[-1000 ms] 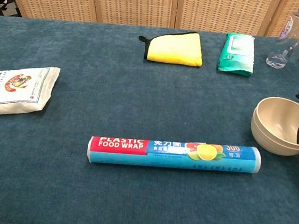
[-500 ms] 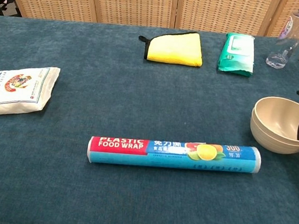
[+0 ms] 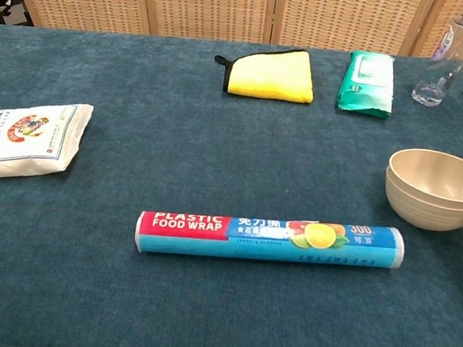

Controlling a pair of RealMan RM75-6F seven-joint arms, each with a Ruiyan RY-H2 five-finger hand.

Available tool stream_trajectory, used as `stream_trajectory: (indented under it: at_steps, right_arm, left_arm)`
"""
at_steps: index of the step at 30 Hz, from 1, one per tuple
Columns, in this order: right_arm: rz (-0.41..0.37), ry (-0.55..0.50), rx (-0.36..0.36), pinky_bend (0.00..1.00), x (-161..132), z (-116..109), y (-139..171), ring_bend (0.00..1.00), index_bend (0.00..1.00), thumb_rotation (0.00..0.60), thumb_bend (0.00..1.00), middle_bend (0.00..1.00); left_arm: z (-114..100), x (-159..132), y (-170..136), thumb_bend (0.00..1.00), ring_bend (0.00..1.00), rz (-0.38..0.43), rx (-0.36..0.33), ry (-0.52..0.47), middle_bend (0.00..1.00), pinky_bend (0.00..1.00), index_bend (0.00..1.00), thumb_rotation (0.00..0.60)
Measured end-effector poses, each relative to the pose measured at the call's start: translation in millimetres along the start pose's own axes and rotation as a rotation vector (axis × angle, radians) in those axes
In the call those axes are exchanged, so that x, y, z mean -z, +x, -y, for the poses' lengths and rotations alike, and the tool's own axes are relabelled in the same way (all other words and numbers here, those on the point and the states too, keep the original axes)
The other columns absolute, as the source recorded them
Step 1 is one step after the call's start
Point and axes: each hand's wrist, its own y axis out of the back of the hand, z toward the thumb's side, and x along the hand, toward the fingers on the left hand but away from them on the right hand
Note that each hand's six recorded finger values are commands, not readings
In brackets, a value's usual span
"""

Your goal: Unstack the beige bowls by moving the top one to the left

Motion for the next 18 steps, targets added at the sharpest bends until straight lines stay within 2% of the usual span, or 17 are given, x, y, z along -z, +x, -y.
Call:
stream_trajectory:
  at_steps: [18]
  right_arm:
    - [0.006, 0.016, 0.038, 0.00, 0.1, -14.4, -5.5, 0.00, 0.53, 0.600, 0.51, 0.00]
  left_arm:
    - [-1.9, -0.9, -0.4, 0.10, 0.00, 0.001, -0.005, 0.001, 0.00, 0.00, 0.00, 0.322]
